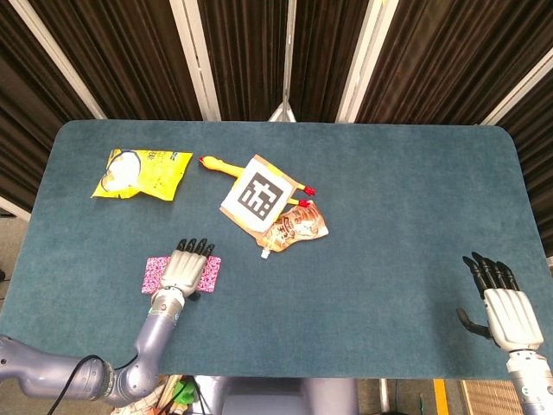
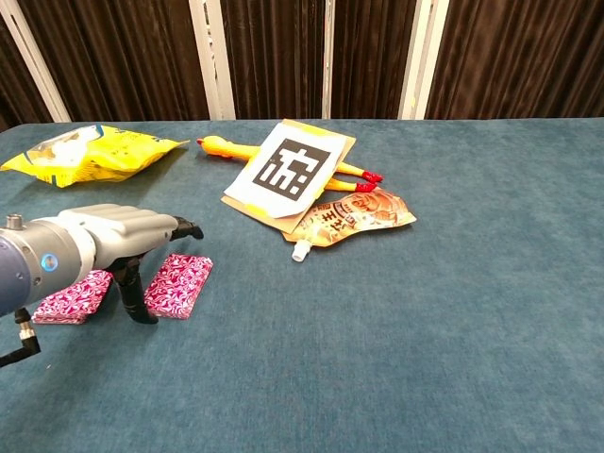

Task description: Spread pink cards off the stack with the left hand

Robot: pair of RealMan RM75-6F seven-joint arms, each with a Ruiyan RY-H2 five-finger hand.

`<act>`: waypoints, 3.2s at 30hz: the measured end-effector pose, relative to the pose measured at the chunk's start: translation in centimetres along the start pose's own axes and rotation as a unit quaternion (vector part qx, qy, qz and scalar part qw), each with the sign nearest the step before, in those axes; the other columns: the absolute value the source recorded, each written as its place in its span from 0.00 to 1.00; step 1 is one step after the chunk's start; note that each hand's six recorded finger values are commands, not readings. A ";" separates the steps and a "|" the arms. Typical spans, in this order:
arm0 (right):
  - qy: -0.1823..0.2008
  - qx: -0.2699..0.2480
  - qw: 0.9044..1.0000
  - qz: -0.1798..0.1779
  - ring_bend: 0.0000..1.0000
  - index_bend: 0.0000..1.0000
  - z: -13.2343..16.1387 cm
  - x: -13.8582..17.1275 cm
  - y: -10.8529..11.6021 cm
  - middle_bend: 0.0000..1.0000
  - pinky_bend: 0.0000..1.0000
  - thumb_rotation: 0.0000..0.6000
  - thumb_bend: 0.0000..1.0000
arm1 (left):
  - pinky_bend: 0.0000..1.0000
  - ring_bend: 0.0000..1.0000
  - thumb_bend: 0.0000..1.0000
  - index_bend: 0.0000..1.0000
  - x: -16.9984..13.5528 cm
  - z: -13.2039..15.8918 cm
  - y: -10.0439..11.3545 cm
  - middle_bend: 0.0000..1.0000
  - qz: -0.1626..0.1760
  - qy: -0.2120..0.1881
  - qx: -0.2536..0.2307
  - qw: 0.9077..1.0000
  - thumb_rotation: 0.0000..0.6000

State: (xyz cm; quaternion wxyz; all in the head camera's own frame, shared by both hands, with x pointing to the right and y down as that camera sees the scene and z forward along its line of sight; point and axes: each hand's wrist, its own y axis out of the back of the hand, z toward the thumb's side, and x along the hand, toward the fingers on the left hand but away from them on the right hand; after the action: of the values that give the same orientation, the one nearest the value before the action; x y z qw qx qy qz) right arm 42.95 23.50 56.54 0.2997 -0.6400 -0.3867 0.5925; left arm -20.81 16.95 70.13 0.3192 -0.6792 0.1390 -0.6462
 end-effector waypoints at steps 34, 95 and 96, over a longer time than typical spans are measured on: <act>-0.002 0.005 1.000 -0.001 0.00 0.00 0.1 0.1 -0.1 0.00 0.02 1.00 0.36 | 0.00 0.00 0.24 0.15 -2.0 -9.8 -2.8 0.00 -0.030 0.065 -0.014 0.997 1.00; -0.004 0.005 1.000 -0.002 0.00 0.00 0.1 0.1 -0.1 0.00 0.02 1.00 0.36 | 0.00 0.00 0.46 0.37 -2.3 -15.1 -2.1 0.00 0.015 0.103 -0.044 0.994 1.00; -0.004 0.004 1.000 -0.002 0.00 0.00 0.1 0.1 -0.1 0.00 0.02 1.00 0.36 | 0.00 0.00 0.46 0.37 -2.3 -15.0 -2.0 0.00 0.016 0.102 -0.041 0.994 1.00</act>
State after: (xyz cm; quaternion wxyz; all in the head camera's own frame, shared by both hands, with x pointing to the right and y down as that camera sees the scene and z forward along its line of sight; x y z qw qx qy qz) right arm 42.84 23.66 56.57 0.3022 -0.6354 -0.3866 0.5962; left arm -36.05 16.02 68.98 0.2852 -0.6202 0.2079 -0.7006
